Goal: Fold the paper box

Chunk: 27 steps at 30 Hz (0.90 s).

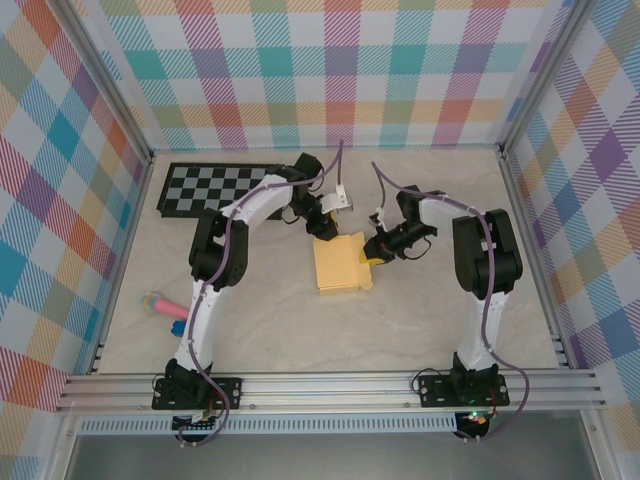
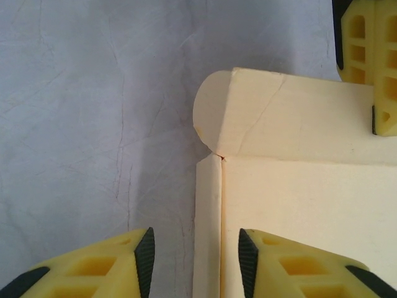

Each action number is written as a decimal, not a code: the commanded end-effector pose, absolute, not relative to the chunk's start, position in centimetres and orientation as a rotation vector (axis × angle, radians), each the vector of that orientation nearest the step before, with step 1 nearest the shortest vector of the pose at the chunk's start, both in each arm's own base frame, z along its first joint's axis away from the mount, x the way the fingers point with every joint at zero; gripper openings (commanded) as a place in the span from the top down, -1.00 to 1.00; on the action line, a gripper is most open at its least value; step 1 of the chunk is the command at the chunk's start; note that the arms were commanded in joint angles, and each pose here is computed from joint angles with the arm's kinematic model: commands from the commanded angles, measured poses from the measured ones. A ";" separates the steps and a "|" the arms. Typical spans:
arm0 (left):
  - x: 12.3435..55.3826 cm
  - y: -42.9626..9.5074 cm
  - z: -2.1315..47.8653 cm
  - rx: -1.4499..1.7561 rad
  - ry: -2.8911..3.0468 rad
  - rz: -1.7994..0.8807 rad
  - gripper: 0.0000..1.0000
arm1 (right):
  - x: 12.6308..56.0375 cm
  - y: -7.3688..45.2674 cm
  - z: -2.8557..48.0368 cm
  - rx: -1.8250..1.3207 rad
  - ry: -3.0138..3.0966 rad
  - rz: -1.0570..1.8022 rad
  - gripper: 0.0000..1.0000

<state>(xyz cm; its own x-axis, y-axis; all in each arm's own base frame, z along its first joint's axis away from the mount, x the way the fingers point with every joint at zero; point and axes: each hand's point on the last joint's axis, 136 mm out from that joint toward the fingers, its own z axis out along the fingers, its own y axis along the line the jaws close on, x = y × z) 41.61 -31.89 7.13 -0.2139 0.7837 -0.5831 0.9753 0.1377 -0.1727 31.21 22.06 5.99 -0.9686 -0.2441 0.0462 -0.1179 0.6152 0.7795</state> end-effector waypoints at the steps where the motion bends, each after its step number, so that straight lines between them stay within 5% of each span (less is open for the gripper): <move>1: 41.4 -31.7 7.3 1.717 2.056 -0.791 0.29 | 30.9 22.1 6.1 0.354 -2.700 -1.245 1.00; 14: 39.5 -32.1 5.6 1.807 2.058 -0.821 0.42 | 30.9 22.2 6.4 0.345 -2.718 -1.246 1.00; 18: 39.8 -32.2 5.5 1.802 2.058 -0.815 0.74 | 30.9 22.2 6.6 0.350 -2.722 -1.248 1.00; 27: 39.1 -32.2 5.6 1.842 2.036 -0.841 0.80 | 30.5 22.4 6.9 0.366 -2.725 -1.262 1.00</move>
<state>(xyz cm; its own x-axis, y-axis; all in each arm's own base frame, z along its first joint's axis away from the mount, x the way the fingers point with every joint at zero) 40.37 -32.11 6.41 -0.1657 0.8033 -0.5721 0.9789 0.0639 -0.1939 30.98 22.23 6.26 -0.9668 -0.2535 0.0307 -0.1402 0.6274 0.7660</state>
